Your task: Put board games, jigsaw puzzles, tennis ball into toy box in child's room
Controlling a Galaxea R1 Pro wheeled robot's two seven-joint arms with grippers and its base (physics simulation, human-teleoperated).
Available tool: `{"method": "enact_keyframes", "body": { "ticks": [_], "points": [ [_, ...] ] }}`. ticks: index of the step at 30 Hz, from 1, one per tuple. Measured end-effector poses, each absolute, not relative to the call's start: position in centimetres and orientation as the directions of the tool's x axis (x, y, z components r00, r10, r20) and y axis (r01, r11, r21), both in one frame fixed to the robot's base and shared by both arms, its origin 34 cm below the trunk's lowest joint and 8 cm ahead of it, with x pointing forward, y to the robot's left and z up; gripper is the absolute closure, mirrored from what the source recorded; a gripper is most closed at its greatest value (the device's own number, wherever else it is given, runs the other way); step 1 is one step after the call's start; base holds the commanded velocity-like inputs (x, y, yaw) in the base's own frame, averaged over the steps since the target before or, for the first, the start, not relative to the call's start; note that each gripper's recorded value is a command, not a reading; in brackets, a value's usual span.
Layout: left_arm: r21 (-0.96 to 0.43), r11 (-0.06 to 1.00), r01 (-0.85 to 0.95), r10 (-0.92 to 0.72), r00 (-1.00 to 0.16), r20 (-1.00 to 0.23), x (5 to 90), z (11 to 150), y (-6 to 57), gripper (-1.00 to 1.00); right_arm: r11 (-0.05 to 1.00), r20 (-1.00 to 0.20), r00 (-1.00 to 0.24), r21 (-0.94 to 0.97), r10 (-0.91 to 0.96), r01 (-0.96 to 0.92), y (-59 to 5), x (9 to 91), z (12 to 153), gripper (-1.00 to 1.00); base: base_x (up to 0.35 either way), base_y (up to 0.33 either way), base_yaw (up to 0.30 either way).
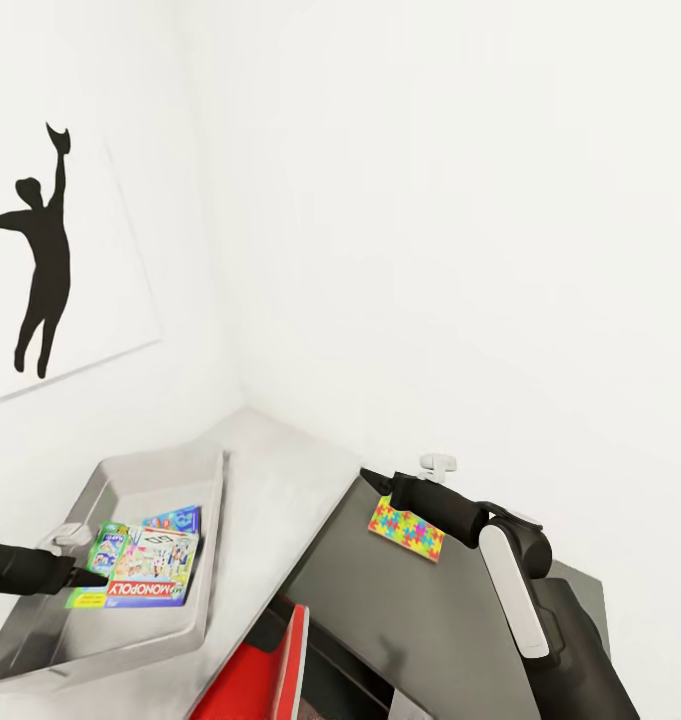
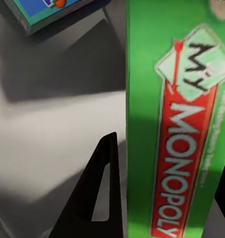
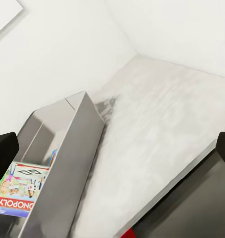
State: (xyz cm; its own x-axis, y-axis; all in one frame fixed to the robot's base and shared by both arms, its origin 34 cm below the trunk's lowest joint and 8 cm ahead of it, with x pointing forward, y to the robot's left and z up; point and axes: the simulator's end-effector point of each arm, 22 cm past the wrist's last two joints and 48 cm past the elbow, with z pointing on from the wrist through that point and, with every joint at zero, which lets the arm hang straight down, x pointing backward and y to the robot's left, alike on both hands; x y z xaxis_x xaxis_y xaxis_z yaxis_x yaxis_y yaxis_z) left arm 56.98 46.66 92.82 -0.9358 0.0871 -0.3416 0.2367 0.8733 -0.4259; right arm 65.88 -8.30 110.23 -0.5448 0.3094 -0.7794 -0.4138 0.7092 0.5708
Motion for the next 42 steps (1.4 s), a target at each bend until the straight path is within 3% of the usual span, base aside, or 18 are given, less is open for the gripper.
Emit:
{"method": "enact_keyframes", "body": {
  "ticks": [42],
  "points": [
    [-0.463, 0.862, 0.208, 0.051, -0.943, -0.329, 56.9, 92.4, 47.1, 1.0, 0.712, -0.76, -0.57, 0.584, 0.311, -0.39, -8.4, 66.2, 108.2, -1.0, 0.0, 0.0, 0.0]
  ]
}}
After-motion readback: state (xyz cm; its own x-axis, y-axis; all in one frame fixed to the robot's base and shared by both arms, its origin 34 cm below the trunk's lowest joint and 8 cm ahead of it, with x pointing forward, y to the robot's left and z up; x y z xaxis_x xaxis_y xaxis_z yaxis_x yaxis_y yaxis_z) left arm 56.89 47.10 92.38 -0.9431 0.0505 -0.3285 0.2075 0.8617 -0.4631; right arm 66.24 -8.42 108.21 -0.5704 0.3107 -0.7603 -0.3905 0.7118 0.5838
